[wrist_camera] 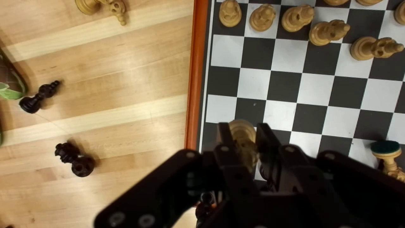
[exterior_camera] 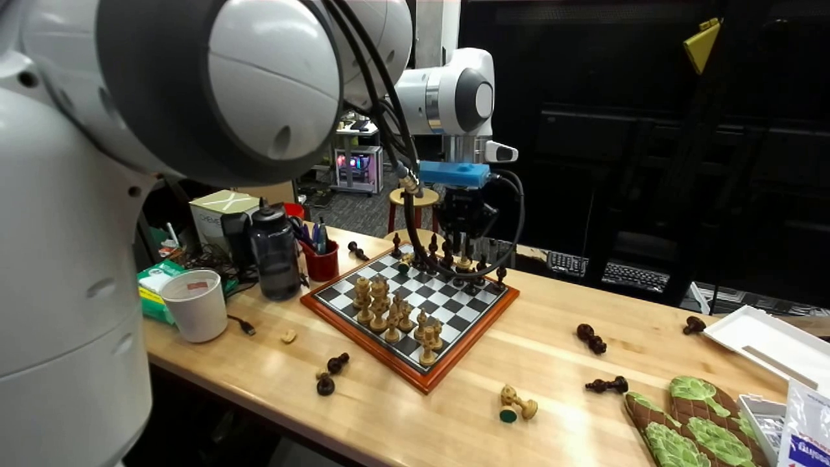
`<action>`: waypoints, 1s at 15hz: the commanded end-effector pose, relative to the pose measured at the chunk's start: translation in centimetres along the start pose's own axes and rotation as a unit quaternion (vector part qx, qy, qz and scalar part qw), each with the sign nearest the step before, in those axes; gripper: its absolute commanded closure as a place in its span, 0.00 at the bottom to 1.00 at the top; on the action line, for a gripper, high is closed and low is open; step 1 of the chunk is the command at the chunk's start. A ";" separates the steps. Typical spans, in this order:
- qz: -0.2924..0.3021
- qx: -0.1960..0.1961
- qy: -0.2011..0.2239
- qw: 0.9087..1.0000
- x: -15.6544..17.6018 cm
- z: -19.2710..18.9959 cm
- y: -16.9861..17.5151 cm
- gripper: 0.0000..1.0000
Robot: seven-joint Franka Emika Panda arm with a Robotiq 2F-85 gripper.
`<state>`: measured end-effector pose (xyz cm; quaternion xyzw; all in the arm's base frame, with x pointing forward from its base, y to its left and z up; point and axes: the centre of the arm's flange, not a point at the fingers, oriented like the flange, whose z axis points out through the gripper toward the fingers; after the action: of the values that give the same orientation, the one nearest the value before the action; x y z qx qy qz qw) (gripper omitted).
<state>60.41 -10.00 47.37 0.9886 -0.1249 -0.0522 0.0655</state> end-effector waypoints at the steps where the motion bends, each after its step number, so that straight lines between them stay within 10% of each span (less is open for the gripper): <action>1: -0.010 -0.006 0.000 1.000 0.0 -0.1 -1.0 0.94; 15: -0.121 -0.004 0.020 0.992 -3.0 -0.7 -12.5 0.94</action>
<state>61.35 0.88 46.74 0.9963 -0.0326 -0.0493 0.0619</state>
